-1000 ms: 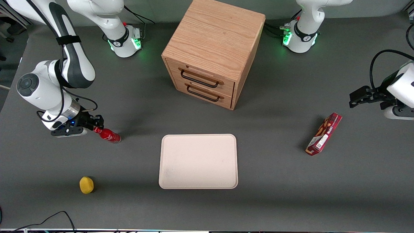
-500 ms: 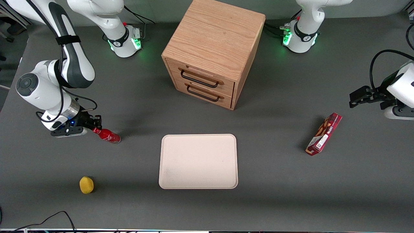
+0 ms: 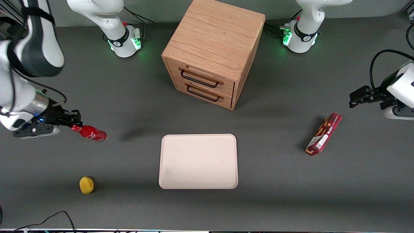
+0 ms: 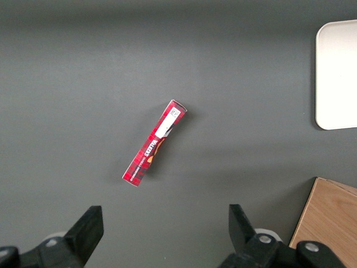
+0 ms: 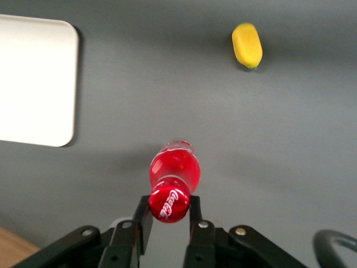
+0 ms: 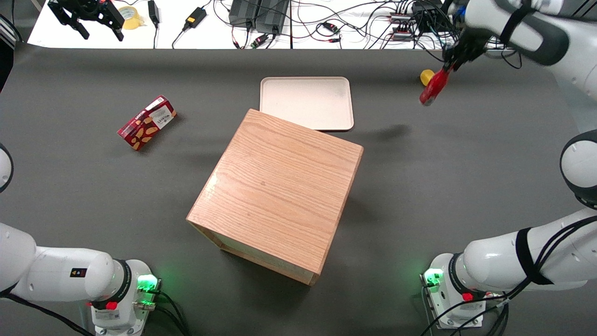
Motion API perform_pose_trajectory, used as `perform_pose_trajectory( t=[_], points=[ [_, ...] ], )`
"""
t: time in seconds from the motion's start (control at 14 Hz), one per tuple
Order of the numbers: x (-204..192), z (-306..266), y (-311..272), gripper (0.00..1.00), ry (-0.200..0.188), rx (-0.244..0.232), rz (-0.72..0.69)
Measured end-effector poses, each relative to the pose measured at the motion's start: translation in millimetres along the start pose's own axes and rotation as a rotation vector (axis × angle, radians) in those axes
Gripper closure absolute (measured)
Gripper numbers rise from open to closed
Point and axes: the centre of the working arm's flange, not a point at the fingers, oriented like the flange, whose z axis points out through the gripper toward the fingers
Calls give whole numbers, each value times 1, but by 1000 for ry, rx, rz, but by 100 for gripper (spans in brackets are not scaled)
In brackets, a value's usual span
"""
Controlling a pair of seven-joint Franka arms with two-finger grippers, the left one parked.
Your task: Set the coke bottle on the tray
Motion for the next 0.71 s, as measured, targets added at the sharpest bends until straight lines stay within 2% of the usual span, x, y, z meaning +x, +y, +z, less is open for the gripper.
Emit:
perform_pose_trajectory(
  t=[0.21, 0.36, 0.71],
  points=[
    [11, -75, -17, 70, -30, -4, -14],
    [27, -97, -26, 70, -37, -13, -23],
    [89, -61, -44, 70, -8, -7, -11]
  ],
)
